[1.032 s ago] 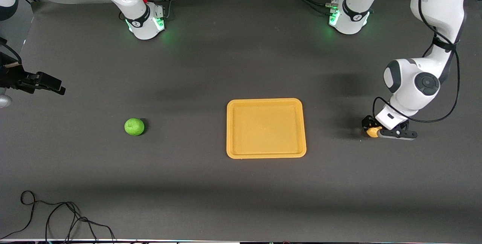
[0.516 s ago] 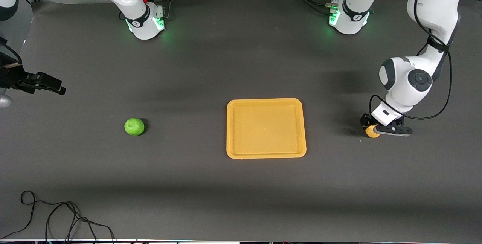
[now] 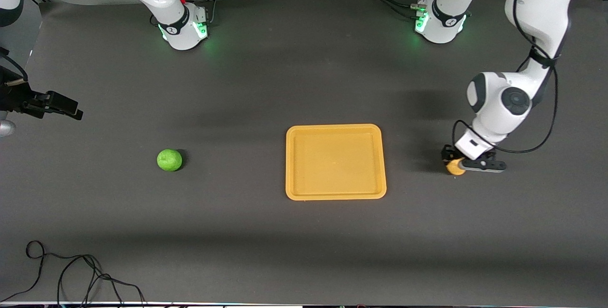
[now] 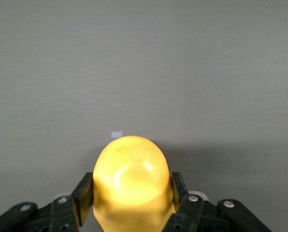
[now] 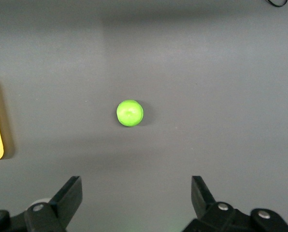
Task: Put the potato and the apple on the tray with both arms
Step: 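Lift the potato with the left gripper and carry it over the tray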
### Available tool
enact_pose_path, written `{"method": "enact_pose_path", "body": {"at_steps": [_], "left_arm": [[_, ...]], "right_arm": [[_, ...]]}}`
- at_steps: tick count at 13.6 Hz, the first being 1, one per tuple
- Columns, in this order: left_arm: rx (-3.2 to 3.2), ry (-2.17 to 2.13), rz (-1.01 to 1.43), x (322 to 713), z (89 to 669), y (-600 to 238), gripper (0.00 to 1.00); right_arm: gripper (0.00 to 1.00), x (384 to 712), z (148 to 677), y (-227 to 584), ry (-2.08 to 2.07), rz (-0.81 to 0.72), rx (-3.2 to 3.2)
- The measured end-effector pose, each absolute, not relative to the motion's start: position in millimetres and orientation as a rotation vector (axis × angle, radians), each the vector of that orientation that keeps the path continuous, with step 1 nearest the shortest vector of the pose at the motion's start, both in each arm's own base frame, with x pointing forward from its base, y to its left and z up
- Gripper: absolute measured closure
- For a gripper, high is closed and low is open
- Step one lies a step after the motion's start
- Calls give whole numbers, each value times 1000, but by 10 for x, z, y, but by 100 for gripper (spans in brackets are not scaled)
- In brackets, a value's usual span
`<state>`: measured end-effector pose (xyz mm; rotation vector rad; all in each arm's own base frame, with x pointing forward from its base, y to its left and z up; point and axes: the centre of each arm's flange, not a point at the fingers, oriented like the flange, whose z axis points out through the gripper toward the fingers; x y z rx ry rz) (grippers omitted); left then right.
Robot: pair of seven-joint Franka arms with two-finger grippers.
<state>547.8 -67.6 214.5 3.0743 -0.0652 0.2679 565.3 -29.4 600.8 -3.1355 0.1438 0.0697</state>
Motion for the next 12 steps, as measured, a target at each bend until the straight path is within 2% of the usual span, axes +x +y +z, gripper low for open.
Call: {"method": "enact_pose_path", "body": {"at_steps": [4,7,12], "left_arm": [[3036,98,158,5513,2631,-1722,31],[3008,223,141,5402,2842,-2517,31],[3026,343,103,5266,2559,-3055,31]], "right_arm": [[0,5653,6008,-294,144,70,-3136],[0,5653,6008,-294,144,70,-3136],[0,5654,6007,-294,144,70,-3136]]}}
